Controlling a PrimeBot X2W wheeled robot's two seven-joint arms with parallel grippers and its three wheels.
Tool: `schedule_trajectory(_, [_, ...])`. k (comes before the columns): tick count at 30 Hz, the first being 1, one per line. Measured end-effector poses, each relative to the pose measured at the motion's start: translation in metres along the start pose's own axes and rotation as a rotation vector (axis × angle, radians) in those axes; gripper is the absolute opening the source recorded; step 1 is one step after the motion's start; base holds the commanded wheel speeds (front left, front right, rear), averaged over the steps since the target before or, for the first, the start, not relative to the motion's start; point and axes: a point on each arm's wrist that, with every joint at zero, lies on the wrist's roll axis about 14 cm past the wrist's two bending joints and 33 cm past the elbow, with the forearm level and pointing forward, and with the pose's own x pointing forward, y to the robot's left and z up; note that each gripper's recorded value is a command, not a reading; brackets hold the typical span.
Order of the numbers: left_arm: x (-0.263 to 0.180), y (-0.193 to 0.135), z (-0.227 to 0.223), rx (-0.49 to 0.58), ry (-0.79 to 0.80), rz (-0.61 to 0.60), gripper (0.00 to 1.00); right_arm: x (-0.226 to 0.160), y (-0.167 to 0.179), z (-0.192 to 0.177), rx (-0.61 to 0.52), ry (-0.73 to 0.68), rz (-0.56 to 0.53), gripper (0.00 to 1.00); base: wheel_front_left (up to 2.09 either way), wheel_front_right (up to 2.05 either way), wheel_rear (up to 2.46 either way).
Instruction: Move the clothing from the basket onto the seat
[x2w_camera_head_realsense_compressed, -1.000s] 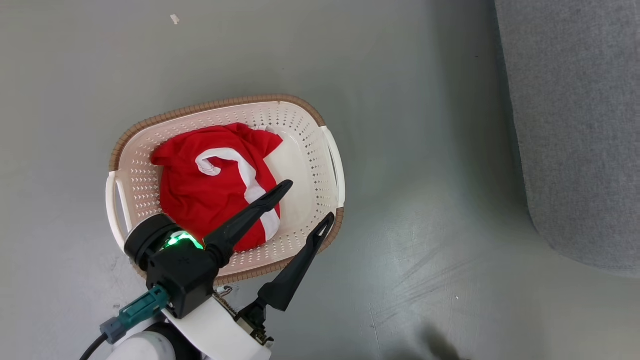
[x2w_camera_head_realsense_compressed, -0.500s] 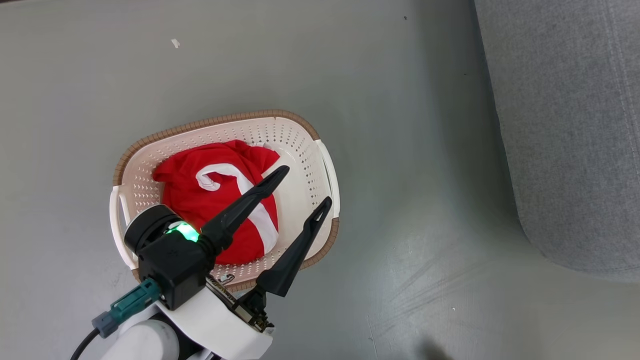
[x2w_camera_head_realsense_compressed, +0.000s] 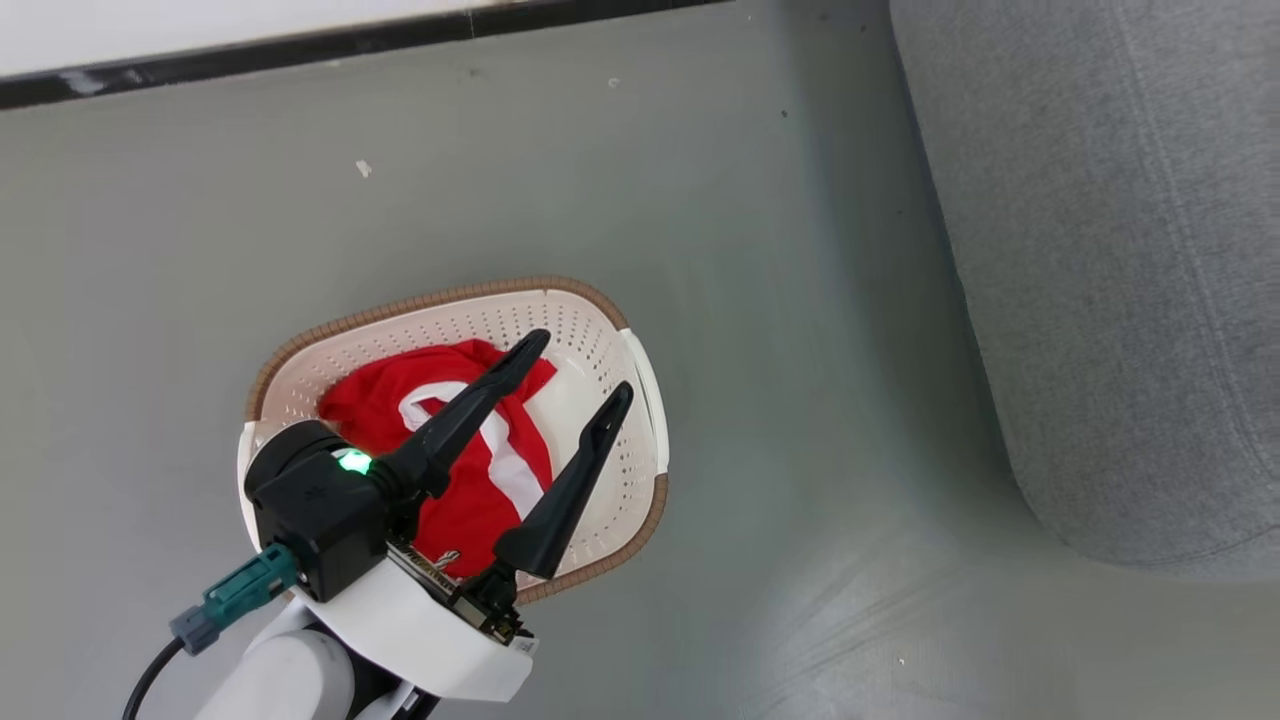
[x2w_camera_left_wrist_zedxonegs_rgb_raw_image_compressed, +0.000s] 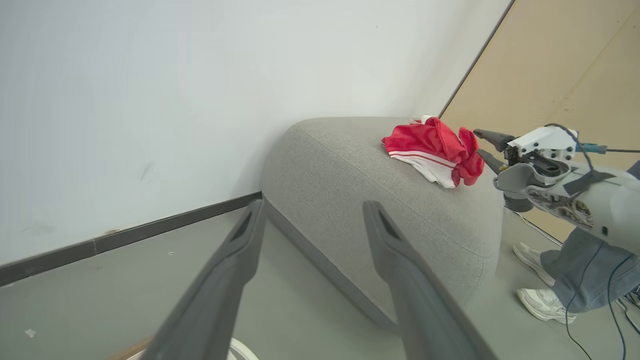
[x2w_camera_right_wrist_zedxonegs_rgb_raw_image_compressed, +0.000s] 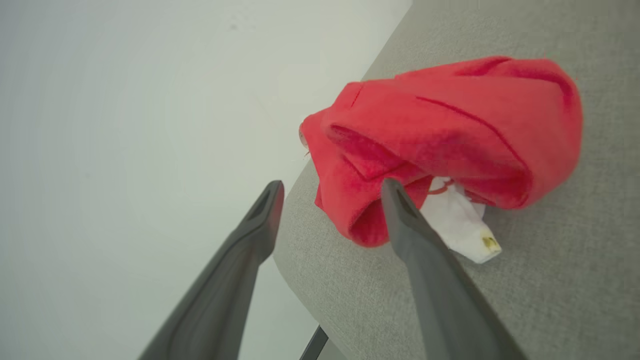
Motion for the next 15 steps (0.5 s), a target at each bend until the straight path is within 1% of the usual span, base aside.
schedule_trajectory(3, [-0.001,-0.005,0.004,-0.009,-0.008,-0.007,1.0,-0.014,-0.01,0.013,-0.012,-0.022,-0.004,1.0,0.0,0.0,0.0])
schedule_trajectory(6, [-0.005,-0.008,0.005,-0.01,-0.012,0.001,1.0,-0.034,-0.02,0.013,-0.045,0.001,-0.007,1.0,0.0,0.0,0.0])
schedule_trajectory(9, [-0.008,-0.008,0.007,-0.008,-0.017,0.013,1.0,-0.05,-0.021,0.009,-0.086,0.032,0.015,1.0,0.0,0.0,0.0])
schedule_trajectory(12, [-0.013,-0.006,0.009,0.001,-0.025,0.033,1.0,-0.063,-0.008,0.001,-0.126,0.062,0.073,1.0,0.0,0.0,0.0])
schedule_trajectory(15, [-0.019,-0.001,0.012,0.005,-0.038,0.066,1.0,-0.075,0.017,-0.013,-0.16,0.099,0.162,1.0,0.0,0.0,0.0])
